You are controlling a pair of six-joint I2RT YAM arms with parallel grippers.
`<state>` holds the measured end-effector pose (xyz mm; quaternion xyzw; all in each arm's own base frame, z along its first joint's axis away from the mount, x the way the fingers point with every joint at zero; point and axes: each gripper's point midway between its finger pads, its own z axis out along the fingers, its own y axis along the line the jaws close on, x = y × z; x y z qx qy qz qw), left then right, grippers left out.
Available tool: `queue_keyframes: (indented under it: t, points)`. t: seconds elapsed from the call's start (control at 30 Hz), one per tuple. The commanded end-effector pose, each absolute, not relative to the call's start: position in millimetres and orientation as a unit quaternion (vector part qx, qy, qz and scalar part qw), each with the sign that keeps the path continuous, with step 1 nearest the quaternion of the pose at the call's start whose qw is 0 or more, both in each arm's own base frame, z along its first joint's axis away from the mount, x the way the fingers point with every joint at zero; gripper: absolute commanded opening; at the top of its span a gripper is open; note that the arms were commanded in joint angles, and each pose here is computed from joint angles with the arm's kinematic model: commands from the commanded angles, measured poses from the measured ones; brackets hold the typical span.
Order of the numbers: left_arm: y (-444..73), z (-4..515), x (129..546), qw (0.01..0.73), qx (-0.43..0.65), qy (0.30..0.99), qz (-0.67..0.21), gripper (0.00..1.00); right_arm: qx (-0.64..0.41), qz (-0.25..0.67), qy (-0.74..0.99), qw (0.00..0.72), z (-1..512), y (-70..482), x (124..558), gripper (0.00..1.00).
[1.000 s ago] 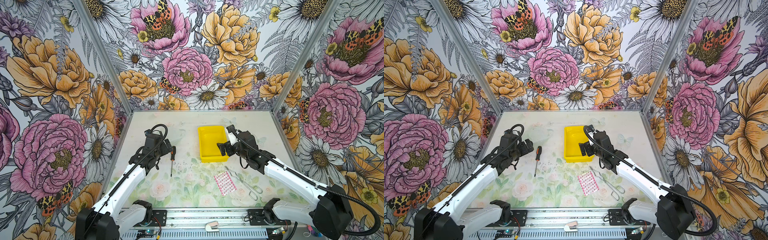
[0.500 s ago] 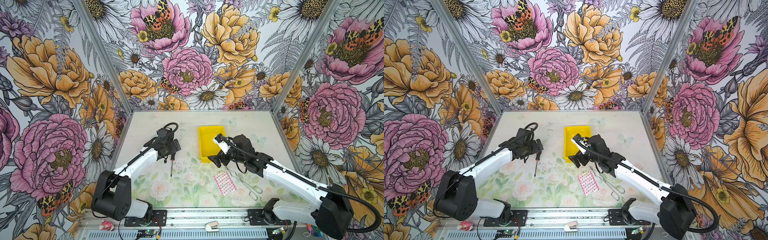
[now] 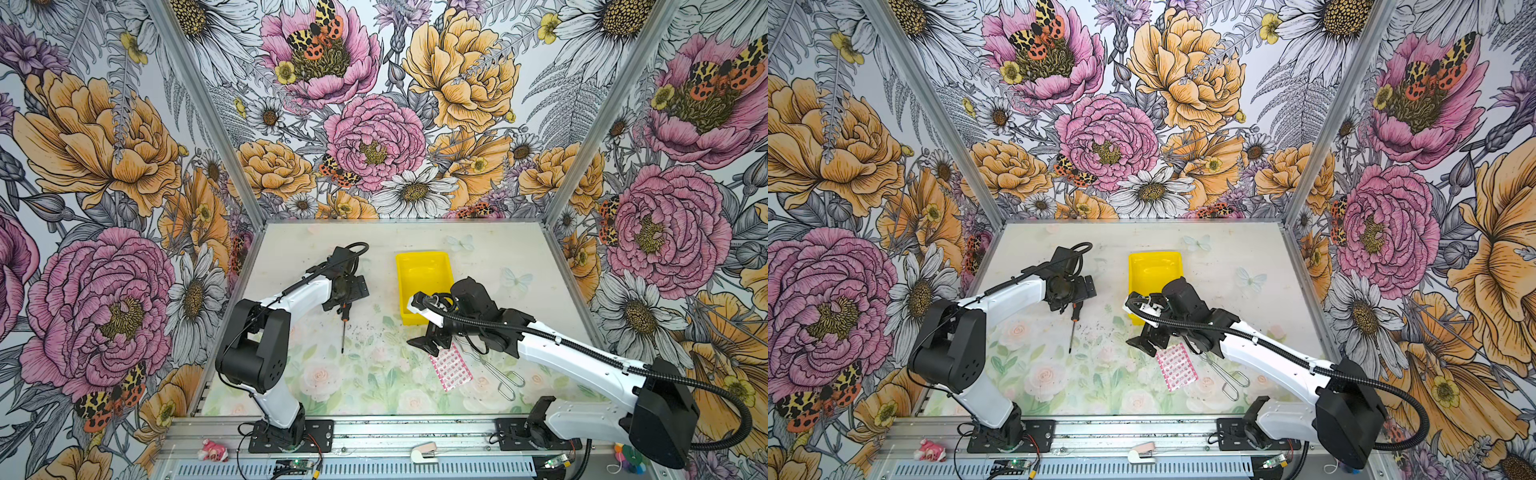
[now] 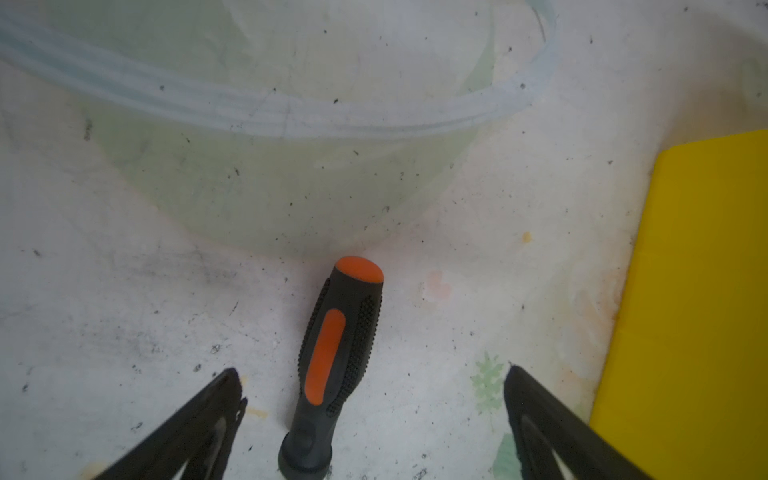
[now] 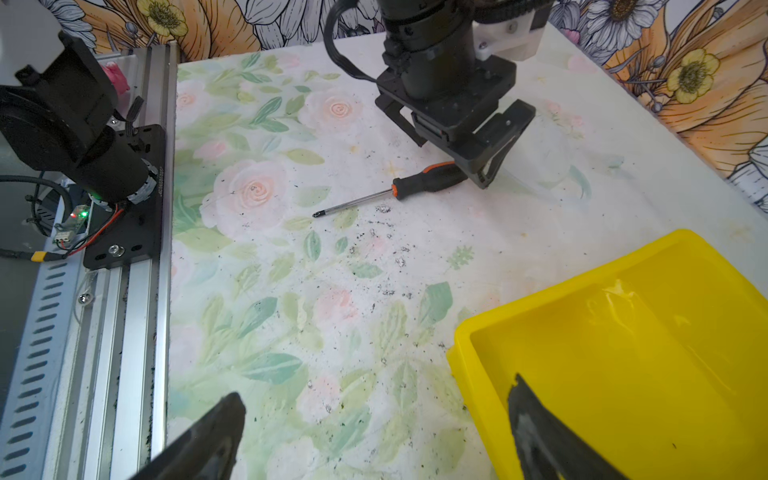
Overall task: Put the screwdriver in the bin
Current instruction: 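Lower the left gripper and close it on the orange-black screwdriver handle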
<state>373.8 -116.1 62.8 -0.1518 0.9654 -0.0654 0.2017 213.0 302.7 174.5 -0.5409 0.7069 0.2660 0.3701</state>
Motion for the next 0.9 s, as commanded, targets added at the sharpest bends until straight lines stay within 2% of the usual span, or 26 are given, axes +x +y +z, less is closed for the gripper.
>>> queue_keyframes:
  t: [0.0, 0.2, 0.33, 0.57, 0.87]
  points:
    - [-120.6, 52.7, 371.9, 0.181, -0.133, 0.973, -0.061, 0.97, -0.563, 0.271, 0.676, 0.391, 194.7, 311.6, 211.5, 1.00]
    - [-120.5, 35.5, 370.6, 0.163, -0.133, 0.976, -0.047, 0.90, -0.553, 0.272, 0.682, 0.395, 197.9, 309.0, 211.2, 1.00]
    - [-118.1, 28.9, 369.5, 0.158, -0.140, 0.977, -0.039, 0.82, -0.546, 0.276, 0.690, 0.387, 193.8, 309.7, 211.9, 0.99]
    - [-120.1, 6.9, 363.6, 0.134, -0.139, 0.981, -0.023, 0.56, -0.540, 0.262, 0.693, 0.399, 198.1, 305.2, 215.4, 0.99]
    - [-126.9, 3.9, 359.6, 0.129, -0.134, 0.982, -0.022, 0.27, -0.533, 0.258, 0.693, 0.412, 204.9, 299.9, 214.1, 0.99]
